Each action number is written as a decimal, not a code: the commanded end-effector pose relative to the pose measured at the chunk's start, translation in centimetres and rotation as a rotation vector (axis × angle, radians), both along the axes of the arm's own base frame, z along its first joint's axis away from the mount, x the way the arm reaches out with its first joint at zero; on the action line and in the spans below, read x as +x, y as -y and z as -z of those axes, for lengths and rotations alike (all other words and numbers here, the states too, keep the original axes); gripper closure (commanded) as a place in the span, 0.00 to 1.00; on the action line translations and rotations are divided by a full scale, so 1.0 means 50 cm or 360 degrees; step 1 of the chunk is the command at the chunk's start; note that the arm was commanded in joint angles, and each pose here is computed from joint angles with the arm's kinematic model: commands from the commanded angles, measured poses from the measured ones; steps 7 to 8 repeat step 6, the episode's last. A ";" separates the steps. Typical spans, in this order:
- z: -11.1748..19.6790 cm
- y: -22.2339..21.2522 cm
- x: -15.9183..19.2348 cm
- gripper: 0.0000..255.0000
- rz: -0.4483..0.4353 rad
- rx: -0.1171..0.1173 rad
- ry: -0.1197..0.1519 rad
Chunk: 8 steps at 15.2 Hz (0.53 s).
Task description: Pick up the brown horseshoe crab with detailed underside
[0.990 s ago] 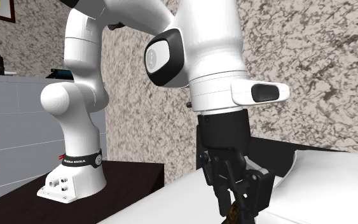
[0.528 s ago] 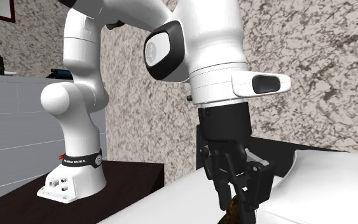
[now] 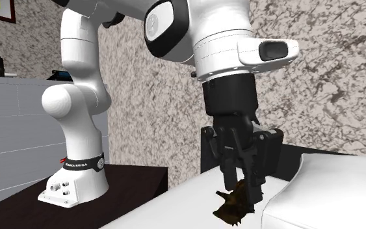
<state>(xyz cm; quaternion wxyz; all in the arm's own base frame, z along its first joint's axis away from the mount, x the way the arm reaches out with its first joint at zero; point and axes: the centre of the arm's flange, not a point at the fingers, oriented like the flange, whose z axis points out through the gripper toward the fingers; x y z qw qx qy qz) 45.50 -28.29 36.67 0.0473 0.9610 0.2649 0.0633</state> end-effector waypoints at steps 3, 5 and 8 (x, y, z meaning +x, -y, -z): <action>-0.043 0.000 0.000 1.00 0.0000 0.0000 0.0000; -0.056 0.000 0.000 1.00 0.0000 0.0000 0.0000; -0.056 0.000 0.000 1.00 0.0000 0.0000 0.0000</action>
